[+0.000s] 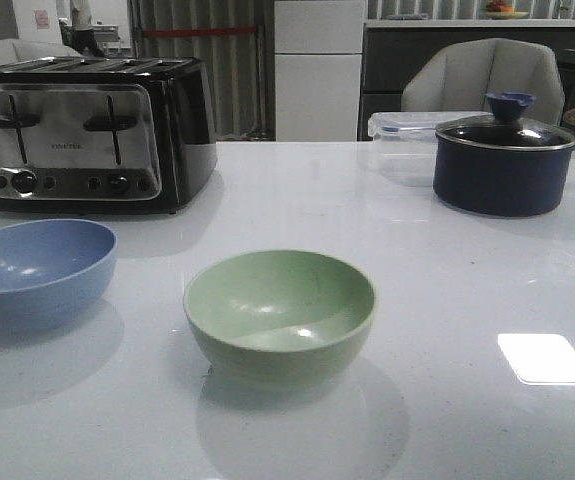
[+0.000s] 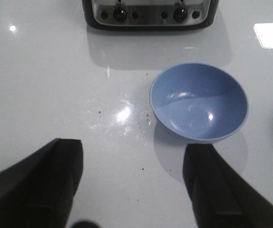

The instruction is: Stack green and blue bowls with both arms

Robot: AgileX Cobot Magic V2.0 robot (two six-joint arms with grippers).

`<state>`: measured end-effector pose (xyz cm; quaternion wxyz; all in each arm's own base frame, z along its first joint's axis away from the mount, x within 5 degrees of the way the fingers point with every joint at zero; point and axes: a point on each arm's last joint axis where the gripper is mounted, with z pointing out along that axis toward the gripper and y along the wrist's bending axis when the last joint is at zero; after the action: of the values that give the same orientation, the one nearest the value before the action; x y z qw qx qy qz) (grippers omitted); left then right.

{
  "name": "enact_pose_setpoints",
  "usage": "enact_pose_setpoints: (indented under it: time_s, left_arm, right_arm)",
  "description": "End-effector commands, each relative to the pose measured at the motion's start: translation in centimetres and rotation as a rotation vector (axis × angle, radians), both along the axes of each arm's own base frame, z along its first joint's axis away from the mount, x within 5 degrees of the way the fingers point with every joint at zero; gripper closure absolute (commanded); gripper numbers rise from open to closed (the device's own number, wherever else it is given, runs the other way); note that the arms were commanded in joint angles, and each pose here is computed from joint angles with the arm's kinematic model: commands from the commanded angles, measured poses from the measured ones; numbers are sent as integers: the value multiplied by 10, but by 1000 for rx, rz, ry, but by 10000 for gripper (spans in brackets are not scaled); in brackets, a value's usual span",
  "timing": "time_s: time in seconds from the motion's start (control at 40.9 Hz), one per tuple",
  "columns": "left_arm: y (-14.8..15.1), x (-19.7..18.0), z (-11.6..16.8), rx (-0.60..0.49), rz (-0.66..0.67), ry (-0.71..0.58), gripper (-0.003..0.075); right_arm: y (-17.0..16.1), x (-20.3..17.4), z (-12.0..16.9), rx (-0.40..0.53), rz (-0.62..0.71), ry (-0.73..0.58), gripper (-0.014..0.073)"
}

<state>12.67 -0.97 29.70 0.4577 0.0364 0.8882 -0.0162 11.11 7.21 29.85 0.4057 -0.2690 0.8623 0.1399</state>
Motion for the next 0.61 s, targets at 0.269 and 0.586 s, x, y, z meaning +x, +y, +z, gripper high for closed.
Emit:
enact_pose_setpoints:
  time_s: [0.269,0.586]
  left_arm:
    - [-20,70,20,23,-87,37,211]
    - [-32,141,-5,48,-93,264,211]
  right_arm:
    - [-9,-16,22,85,-3,-162,144]
    - [-9,-16,22,85,-3,-162,144]
